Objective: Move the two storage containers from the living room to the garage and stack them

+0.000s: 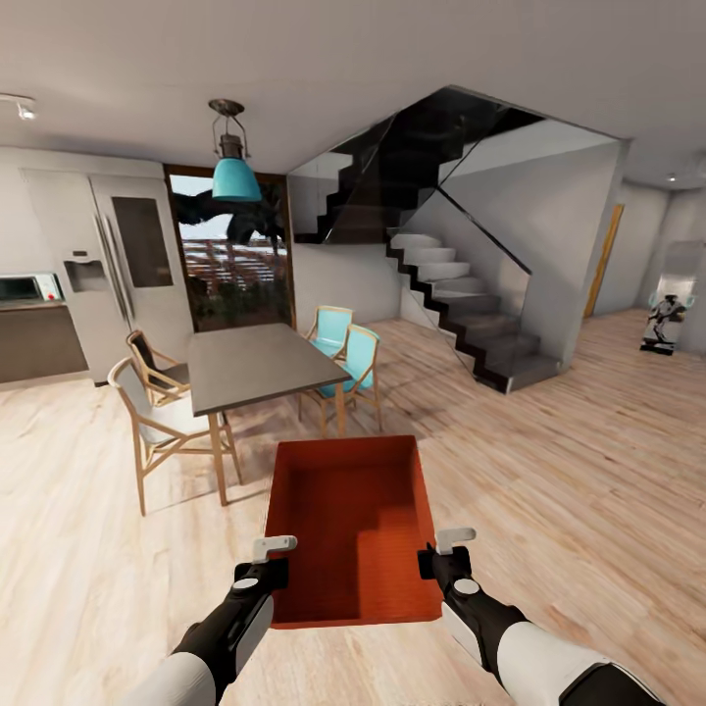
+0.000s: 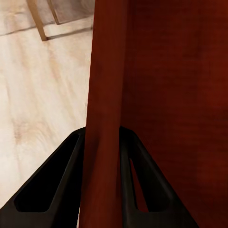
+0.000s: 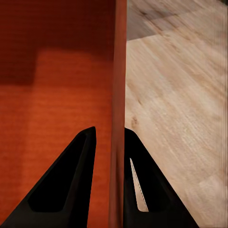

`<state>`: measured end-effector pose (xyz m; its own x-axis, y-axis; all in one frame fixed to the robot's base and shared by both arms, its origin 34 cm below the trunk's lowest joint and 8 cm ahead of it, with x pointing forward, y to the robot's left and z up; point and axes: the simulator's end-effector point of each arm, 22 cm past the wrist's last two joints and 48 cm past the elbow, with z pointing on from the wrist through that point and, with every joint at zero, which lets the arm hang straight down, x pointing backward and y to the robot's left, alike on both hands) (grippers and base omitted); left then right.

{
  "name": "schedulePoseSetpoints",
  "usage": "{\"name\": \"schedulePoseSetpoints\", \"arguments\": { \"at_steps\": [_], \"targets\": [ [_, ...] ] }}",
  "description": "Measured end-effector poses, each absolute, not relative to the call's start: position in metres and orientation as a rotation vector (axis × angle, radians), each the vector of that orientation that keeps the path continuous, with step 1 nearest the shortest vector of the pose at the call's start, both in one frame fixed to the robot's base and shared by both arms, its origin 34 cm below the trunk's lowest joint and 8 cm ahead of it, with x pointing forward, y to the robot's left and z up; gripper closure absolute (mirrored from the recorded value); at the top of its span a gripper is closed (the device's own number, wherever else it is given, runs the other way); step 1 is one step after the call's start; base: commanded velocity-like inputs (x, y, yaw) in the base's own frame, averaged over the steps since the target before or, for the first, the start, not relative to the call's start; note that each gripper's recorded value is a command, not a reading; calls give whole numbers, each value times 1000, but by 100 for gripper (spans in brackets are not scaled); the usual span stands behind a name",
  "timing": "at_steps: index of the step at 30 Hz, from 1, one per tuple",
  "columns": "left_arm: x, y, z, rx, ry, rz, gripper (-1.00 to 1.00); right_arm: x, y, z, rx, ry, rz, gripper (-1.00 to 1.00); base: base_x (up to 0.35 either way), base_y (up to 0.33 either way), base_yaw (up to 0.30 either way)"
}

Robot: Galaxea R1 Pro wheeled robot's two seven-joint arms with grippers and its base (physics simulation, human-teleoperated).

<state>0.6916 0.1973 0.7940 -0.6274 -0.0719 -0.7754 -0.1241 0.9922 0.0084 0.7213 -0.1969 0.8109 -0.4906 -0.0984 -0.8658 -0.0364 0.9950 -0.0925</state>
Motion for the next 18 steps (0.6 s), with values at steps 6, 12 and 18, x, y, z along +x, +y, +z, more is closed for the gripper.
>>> {"name": "schedulePoseSetpoints", "arguments": {
  "at_steps": [6, 12, 18],
  "targets": [
    [692, 197, 794, -135, 2251, 76, 100, 721, -197, 811, -94, 2084, -74, 100, 0, 0, -290],
    [692, 197, 794, -135, 2251, 76, 100, 721, -197, 811, -93, 2084, -74, 100, 0, 0, -290],
    [692, 197, 794, -134, 2252, 77, 100, 721, -197, 811, -93, 2084, -74, 100, 0, 0, -290]
  ]
}}
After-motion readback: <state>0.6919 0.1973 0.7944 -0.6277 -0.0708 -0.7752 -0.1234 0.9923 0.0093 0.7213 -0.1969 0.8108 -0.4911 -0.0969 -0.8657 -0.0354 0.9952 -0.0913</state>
